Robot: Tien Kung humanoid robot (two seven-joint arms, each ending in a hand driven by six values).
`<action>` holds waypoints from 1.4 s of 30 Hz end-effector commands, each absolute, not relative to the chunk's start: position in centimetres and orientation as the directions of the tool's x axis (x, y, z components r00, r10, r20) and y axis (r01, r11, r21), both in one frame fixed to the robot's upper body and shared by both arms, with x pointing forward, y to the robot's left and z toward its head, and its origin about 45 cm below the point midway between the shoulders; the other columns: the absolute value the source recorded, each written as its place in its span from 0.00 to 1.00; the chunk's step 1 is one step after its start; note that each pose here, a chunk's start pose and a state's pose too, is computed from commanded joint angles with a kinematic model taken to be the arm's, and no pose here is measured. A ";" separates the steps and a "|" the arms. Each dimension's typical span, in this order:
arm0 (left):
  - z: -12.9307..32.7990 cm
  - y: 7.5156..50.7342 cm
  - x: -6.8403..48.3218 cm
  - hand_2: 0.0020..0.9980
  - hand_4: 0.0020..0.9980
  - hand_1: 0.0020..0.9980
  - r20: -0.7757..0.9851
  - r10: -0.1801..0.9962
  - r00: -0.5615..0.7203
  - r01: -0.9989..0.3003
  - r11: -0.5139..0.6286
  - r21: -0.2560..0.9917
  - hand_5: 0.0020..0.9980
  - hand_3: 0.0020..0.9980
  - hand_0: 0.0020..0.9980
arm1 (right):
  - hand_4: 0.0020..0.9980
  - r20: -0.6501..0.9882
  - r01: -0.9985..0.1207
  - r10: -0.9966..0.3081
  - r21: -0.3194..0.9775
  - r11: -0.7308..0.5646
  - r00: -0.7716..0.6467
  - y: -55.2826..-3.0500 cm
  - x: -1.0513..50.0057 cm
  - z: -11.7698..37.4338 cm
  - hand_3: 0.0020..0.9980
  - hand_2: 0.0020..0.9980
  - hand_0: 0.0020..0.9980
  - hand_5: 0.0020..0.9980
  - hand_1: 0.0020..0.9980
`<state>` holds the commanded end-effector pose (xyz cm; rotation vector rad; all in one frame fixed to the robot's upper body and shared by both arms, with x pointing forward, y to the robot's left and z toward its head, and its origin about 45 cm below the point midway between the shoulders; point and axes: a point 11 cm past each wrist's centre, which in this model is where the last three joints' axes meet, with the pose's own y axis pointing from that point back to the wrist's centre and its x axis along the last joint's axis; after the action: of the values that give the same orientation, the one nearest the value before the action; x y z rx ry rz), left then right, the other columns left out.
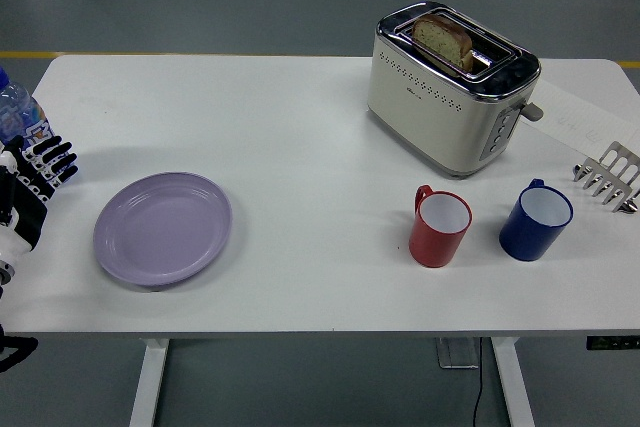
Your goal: Push plate across desktop
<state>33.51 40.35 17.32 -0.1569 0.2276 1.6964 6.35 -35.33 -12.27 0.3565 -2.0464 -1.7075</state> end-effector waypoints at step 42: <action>11.9 37.0 32.6 0.74 0.58 0.77 -0.333 0.928 -0.167 -0.984 -0.136 0.114 1.00 0.65 0.79 | 0.35 0.177 0.090 -0.511 0.978 0.190 -0.841 -34.6 6.9 -12.3 0.60 0.61 0.56 0.52 0.47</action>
<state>32.61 36.95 11.93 -0.2073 0.3513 1.7071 6.91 -34.56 -12.27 0.3927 -2.0012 -1.6945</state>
